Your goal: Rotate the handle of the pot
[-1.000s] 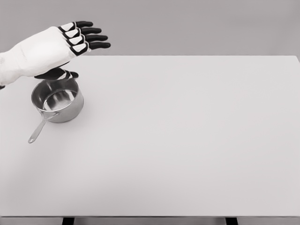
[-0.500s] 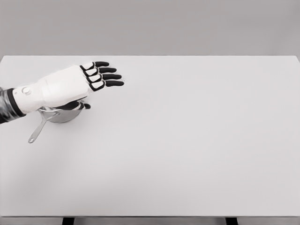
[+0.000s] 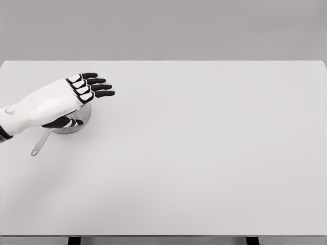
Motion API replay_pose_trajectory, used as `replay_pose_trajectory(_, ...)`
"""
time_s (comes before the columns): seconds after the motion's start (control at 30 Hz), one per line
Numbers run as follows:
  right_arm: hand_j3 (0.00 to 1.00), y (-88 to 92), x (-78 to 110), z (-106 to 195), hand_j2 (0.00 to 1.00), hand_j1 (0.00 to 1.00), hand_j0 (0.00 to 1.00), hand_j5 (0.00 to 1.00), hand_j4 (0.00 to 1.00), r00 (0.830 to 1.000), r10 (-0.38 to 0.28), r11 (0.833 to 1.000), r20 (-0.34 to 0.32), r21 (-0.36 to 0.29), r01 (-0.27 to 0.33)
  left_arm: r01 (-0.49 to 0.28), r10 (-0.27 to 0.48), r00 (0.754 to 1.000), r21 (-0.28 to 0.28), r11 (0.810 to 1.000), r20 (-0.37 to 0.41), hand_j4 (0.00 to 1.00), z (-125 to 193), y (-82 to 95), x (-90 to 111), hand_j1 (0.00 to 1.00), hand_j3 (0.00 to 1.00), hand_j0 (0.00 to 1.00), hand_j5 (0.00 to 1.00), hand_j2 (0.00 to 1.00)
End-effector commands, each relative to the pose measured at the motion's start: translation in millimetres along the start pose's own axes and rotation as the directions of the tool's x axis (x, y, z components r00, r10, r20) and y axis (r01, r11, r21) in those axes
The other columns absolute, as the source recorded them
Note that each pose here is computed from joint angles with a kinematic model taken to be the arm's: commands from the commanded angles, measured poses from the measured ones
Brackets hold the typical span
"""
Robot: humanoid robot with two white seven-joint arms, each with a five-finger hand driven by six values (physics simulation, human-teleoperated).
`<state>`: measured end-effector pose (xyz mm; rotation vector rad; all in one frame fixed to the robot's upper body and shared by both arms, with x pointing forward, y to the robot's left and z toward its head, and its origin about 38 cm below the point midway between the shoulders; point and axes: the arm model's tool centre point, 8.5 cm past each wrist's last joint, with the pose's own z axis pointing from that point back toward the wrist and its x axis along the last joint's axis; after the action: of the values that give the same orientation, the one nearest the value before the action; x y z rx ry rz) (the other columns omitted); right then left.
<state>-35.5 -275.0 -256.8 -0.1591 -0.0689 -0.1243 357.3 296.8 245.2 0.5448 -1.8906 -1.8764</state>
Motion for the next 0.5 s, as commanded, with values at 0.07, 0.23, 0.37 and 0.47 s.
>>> replay_pose_trajectory(0.07,1.0,0.1,0.0,0.0,1.0,1.0,1.0,1.0,1.0,1.0,0.0,1.0,0.0,0.001,0.0,-0.011,0.011,1.0,-0.005,1.0,-0.002,1.0,1.4,-3.6,0.9,1.0,1.0,1.0,1.0,1.0)
replay_pose_trajectory(0.23,1.0,0.1,0.0,0.0,1.0,1.0,1.0,1.0,1.0,1.0,0.0,1.0,0.0,0.001,0.0,-0.044,0.044,0.999,-0.036,0.998,-0.012,1.0,8.9,-20.3,5.1,1.0,1.0,1.0,1.0,1.0)
replay_pose_trajectory(0.37,1.0,0.0,0.0,0.0,1.0,1.0,1.0,1.0,1.0,1.0,0.0,1.0,0.0,0.0,0.0,-0.051,0.05,0.999,-0.051,0.997,-0.017,1.0,11.6,-25.8,6.4,1.0,1.0,1.0,1.0,1.0)
replay_pose_trajectory(0.47,1.0,0.0,0.0,0.0,1.0,1.0,1.0,1.0,1.0,1.0,0.0,1.0,0.0,0.0,0.0,-0.048,0.047,0.999,-0.052,0.997,-0.026,1.0,14.4,-31.6,7.2,1.0,1.0,1.0,1.0,1.0)
